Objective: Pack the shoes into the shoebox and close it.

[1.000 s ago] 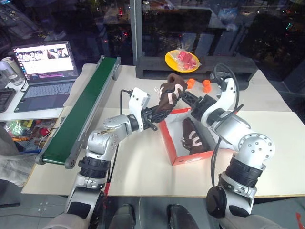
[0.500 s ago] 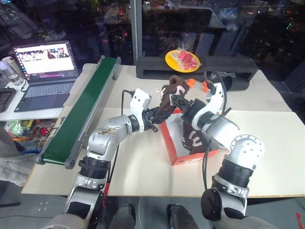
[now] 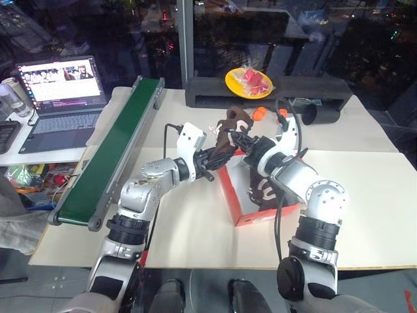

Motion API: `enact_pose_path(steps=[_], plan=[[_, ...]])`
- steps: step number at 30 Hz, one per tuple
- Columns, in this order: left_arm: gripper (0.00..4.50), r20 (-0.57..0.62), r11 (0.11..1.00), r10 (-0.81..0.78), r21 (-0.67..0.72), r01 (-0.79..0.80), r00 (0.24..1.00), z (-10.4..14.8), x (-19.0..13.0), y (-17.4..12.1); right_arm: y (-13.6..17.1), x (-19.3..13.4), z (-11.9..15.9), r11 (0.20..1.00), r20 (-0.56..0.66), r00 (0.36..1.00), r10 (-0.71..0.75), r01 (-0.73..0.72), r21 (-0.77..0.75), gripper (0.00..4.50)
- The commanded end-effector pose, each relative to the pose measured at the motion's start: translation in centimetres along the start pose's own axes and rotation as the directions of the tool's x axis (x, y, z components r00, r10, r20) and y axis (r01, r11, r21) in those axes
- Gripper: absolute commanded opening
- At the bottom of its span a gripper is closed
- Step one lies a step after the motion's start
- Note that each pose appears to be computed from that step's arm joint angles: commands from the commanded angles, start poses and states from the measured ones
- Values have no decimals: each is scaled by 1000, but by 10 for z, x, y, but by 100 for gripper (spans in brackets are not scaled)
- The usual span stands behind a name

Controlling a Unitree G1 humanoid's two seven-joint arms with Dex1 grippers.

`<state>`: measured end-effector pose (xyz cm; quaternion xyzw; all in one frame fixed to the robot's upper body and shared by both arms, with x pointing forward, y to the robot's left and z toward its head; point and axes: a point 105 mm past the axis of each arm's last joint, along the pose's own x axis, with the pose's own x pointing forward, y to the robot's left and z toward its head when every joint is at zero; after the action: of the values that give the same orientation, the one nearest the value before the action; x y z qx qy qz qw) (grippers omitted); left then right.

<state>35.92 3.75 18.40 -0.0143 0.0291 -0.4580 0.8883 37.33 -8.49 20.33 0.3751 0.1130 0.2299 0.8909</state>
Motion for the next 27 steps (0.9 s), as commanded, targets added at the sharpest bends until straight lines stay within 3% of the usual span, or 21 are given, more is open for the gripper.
enact_pose_path(steps=[1,3,4,5,9,14,21,27], plan=[[107,64,992,-85,103,78,994,22,4,-21,25,1,10,997,40,996,75,-74,-23,37],[107,76,993,-83,92,76,994,22,4,-20,26,1,12,997,50,996,76,-75,-19,37],[192,81,992,-102,84,95,992,22,3,-23,27,1,14,997,60,995,74,-73,-20,37],[209,73,990,-115,97,107,991,21,3,-25,28,0,16,997,71,995,72,-71,-22,37],[353,51,986,-107,135,99,993,16,2,-26,28,-2,31,998,135,989,53,-49,-28,37],[353,-8,981,-108,164,107,994,4,-16,-15,21,-14,58,989,154,988,-11,34,-143,37],[353,-85,971,-122,196,136,989,-9,-32,-7,-2,-35,55,923,-112,982,-150,98,-372,37],[353,-116,957,-183,205,204,976,-16,-37,-16,-29,-52,34,847,-334,890,-311,100,-521,37]])
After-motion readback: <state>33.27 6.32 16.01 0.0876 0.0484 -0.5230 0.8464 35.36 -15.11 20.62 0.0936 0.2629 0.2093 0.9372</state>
